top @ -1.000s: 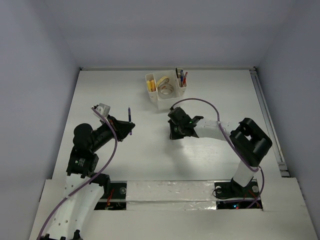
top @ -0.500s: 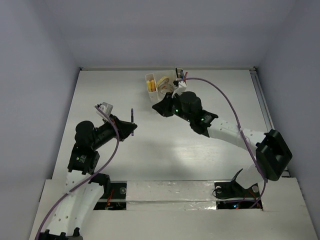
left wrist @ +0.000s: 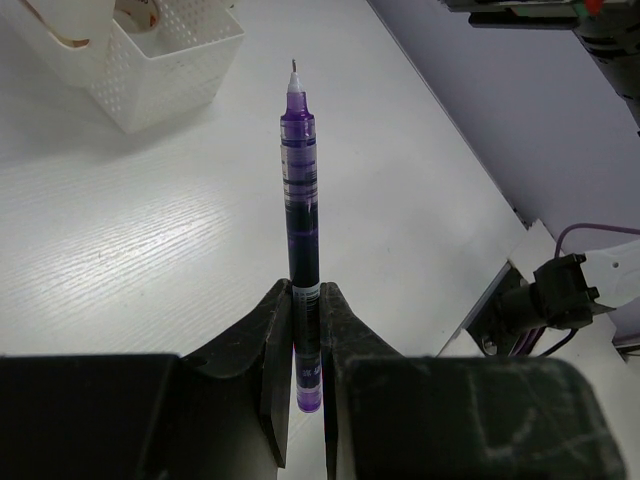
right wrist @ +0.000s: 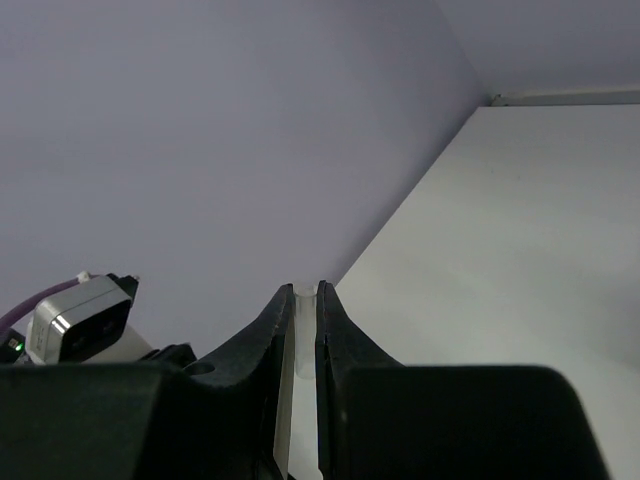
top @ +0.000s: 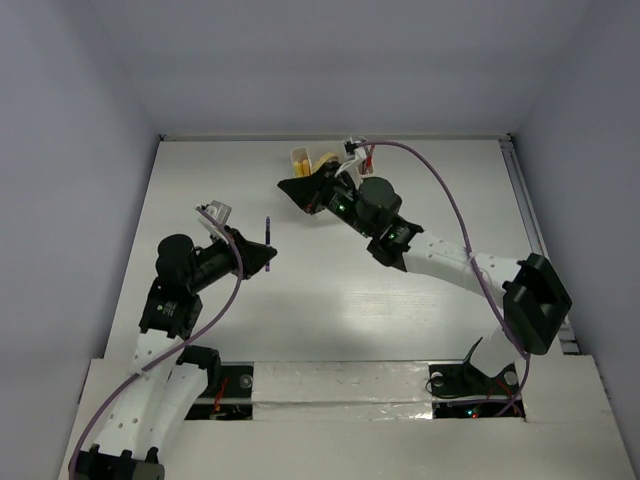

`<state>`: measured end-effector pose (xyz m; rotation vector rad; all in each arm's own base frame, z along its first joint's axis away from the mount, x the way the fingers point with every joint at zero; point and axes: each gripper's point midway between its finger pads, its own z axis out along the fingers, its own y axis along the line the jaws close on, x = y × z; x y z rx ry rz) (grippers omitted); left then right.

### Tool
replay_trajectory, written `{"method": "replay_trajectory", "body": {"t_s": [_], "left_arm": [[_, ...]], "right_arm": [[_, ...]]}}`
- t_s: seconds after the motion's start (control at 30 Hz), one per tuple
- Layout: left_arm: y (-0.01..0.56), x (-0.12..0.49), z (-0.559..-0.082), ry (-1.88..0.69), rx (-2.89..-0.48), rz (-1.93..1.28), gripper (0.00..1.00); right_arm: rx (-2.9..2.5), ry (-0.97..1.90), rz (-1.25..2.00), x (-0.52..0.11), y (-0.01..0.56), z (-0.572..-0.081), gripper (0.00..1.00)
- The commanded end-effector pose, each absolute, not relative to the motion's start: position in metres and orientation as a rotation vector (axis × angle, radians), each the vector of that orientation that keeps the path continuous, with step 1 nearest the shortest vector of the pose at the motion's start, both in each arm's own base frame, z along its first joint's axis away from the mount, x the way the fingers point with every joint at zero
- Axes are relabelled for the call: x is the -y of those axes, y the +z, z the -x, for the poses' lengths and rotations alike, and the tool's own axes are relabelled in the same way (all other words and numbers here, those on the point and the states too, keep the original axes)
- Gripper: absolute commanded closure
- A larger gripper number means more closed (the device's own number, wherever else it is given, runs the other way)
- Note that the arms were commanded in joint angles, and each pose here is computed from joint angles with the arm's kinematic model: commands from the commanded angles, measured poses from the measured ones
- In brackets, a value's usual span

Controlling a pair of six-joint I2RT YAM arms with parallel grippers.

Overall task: Sort the stationery into containers
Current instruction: Close the pen cap on the pen.

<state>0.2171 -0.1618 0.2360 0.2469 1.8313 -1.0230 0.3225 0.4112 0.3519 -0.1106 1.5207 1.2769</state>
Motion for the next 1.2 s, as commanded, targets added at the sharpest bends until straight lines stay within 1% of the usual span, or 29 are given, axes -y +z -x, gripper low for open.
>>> {"method": "replay_trajectory", "body": {"t_s": [0.0,0.3,1.17], "left_arm": [[0.249,0.165,-0.218,-1.039,-1.775,-0.282,1.0],[0.25,0.165,-0.218,-1.033,-1.773,-0.276,1.0],[0.254,0.163,-0.217,-1.02,-1.756,-0.274,1.0]], "right_arm": [[-1.362,1.358,0.117,-0.422,0.402,-0.307,1.0],[-1.379,1.385,0.165,-0.443,0.394,-0.294,1.0],[-1.409,1.334,0.167,-0.444,0.378,-0.301,1.0]]}}
